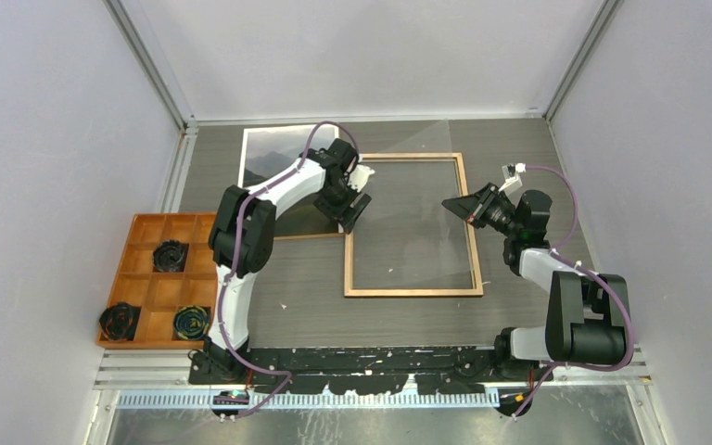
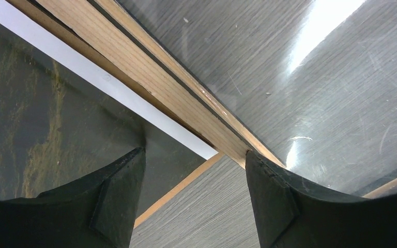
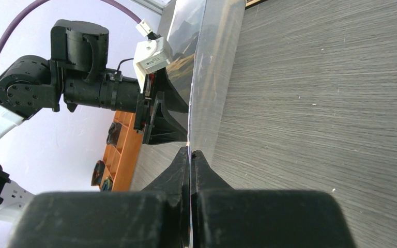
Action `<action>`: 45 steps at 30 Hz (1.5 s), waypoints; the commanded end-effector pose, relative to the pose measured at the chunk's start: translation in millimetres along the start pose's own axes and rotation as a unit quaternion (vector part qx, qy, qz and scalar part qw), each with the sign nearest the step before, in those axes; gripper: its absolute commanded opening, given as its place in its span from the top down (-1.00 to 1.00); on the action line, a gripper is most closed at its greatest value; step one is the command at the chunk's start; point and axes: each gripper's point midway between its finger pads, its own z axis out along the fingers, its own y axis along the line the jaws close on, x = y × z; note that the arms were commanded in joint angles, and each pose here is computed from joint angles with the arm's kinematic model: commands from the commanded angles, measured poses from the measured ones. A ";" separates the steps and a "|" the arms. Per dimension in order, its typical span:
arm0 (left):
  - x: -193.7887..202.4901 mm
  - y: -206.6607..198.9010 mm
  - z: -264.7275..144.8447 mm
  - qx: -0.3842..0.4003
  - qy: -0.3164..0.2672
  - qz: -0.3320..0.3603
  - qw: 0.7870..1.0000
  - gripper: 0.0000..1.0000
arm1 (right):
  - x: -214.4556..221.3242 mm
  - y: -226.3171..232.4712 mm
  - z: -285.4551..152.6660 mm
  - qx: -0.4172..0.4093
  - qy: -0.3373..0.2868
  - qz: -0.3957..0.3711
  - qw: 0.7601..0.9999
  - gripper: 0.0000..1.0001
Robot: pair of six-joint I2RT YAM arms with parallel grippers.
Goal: Put the photo into the frame
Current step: Place the photo frame item in the photo frame.
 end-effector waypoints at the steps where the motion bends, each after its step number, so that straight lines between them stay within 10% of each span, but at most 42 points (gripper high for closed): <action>1: -1.5 -0.7 7.6 0.003 0.001 -0.003 1.000 -0.45 | -0.9 17.1 4.4 -0.035 0.017 -0.023 0.999 0.98; 28: 17.3 23.1 23.8 -0.055 0.015 0.034 0.998 -0.10 | -5.7 21.5 4.9 -0.038 0.020 -0.035 0.998 0.98; 45: 6.6 19.2 5.1 -0.046 -0.012 0.016 0.999 -0.23 | -1.8 14.8 3.1 -0.019 0.026 -0.043 0.999 0.98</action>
